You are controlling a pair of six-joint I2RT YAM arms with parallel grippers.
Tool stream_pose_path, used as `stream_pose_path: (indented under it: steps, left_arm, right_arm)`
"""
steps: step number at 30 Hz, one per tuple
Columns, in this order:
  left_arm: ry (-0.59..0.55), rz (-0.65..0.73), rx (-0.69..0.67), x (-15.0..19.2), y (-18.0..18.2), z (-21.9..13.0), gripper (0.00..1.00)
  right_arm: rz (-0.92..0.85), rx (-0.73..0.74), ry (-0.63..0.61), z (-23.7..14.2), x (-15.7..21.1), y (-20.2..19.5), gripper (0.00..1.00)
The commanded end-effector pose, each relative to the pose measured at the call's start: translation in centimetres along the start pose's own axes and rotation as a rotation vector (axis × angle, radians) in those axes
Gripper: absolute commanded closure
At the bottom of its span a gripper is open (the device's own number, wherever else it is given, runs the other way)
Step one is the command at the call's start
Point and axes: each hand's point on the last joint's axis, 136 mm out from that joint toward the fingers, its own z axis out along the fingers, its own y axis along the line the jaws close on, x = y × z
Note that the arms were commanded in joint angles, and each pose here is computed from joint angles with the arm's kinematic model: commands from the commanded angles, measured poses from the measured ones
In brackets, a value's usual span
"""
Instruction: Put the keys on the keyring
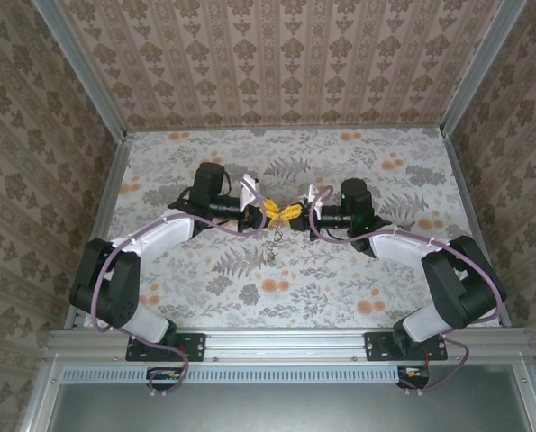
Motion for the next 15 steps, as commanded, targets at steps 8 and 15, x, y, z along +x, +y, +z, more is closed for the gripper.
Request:
stream_pose_path:
  steps: [8, 15]
  left_arm:
    - [-0.004, 0.008, 0.006, -0.26, 0.14, -0.33, 0.74]
    - [0.000, -0.010, 0.006, 0.39, 0.34, -0.36, 0.75]
  right_arm:
    - [-0.055, -0.030, -0.073, -0.20, -2.96, 0.46, 1.00]
    - [-0.052, -0.028, -0.074, -0.22, -3.05, 0.45, 1.00]
